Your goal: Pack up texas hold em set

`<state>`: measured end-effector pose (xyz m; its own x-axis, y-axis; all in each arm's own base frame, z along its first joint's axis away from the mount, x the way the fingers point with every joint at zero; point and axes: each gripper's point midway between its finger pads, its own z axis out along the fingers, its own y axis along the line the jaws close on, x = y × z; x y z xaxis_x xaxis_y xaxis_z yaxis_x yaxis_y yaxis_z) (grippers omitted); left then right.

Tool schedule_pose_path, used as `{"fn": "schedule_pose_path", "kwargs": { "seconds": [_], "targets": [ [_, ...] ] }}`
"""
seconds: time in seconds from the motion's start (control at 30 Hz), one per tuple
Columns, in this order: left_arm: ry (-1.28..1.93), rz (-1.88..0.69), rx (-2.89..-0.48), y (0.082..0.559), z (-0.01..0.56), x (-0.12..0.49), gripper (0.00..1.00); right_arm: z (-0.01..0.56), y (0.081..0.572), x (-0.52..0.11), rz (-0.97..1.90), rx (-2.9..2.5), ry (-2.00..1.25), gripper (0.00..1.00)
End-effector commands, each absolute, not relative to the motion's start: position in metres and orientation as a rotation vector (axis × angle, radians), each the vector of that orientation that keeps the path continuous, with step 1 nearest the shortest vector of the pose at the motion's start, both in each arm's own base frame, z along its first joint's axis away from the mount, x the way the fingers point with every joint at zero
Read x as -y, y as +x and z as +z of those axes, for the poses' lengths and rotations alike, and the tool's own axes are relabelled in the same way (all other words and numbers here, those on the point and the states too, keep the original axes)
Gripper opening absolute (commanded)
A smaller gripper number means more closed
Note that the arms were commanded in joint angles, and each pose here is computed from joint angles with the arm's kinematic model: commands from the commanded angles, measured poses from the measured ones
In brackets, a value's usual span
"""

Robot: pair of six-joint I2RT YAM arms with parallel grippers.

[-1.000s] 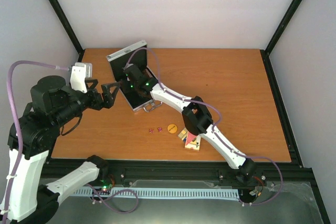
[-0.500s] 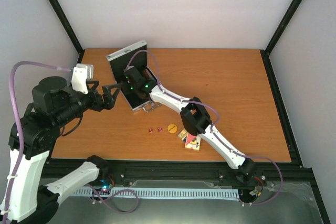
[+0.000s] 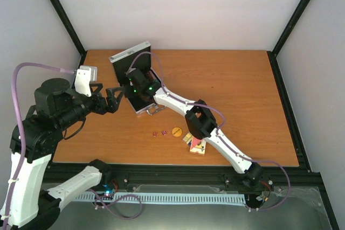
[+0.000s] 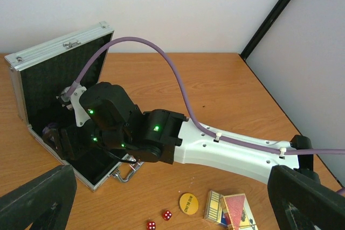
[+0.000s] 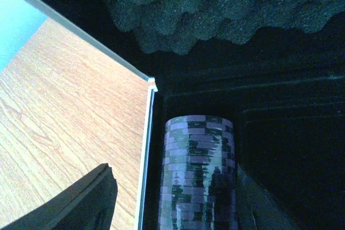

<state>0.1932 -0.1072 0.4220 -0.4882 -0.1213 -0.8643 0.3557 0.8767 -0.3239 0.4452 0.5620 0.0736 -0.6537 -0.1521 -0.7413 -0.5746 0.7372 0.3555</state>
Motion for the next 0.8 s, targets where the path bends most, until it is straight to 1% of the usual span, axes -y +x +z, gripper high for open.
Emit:
{"fn": "schedule_pose_path", "kwargs": {
  "seconds": [0.0,0.1,0.2,0.23,0.33,0.37,0.4,0.6,0.77],
  "targets": [
    [0.189,-0.58,-1.998,0.194,0.423,0.11,1.0,0.087,0.434,-0.571,0.787,-2.195,-0.61,0.63],
    [0.188,-0.581,-1.999,0.194,0.423,0.11,1.0,0.091,0.431,-0.568,0.785,-2.199,-0.624,0.65],
    [0.19,-0.572,-2.005,0.195,0.422,0.11,1.0,0.109,0.428,-0.564,0.78,-2.186,-0.627,0.68],
    [0.189,-0.569,-2.009,0.196,0.422,0.11,1.0,0.117,0.427,-0.562,0.78,-2.181,-0.629,0.71],
    [0.198,-0.574,-2.033,0.197,0.417,0.113,1.0,0.14,0.423,-0.556,0.771,-2.176,-0.637,0.84],
    [0.202,-0.578,-2.041,0.198,0.416,0.114,1.0,0.146,0.421,-0.553,0.761,-2.18,-0.638,0.93],
    [0.202,-0.579,-2.048,0.198,0.414,0.115,1.0,0.153,0.418,-0.55,0.747,-2.183,-0.641,0.99],
    [0.195,-0.568,-2.036,0.203,0.418,0.115,1.0,0.19,0.397,-0.521,0.674,-2.216,-0.618,1.0],
    [0.214,-0.582,-2.037,0.208,0.422,0.121,1.0,0.196,0.375,-0.482,0.603,-2.356,-0.55,1.0]
  ]
}}
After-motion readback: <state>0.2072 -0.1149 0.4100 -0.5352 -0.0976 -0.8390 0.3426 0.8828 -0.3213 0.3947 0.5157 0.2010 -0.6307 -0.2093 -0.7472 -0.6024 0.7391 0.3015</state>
